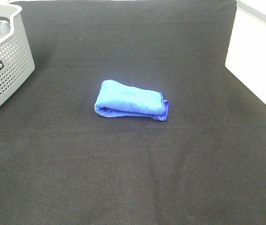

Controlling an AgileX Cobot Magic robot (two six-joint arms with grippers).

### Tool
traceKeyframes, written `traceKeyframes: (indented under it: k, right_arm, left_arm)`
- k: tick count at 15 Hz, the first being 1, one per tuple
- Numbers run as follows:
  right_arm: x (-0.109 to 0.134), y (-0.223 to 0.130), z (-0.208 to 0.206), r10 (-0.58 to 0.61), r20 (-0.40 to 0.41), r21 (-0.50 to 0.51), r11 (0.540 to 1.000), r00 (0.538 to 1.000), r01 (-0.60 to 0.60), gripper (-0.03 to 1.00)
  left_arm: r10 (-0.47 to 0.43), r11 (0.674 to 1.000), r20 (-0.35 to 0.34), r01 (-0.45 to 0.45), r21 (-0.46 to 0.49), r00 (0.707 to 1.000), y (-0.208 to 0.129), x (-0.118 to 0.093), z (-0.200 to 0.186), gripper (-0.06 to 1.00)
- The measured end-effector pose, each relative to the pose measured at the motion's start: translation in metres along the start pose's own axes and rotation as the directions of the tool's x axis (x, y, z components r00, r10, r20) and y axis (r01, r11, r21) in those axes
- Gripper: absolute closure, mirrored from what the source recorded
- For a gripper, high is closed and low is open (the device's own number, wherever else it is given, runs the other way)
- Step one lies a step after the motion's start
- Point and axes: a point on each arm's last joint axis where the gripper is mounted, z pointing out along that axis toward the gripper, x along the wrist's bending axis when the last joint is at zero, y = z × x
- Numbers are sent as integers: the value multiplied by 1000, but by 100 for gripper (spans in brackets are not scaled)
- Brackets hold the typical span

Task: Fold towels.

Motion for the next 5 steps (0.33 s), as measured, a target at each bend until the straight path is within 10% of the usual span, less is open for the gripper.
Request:
traceKeyframes:
  k: [5]
  right_arm:
    - [0, 0, 0, 0, 0, 0, 1000, 1000, 0, 5]
  left_arm:
    - [0, 1000, 0, 0, 0, 1000, 0, 0, 0, 15]
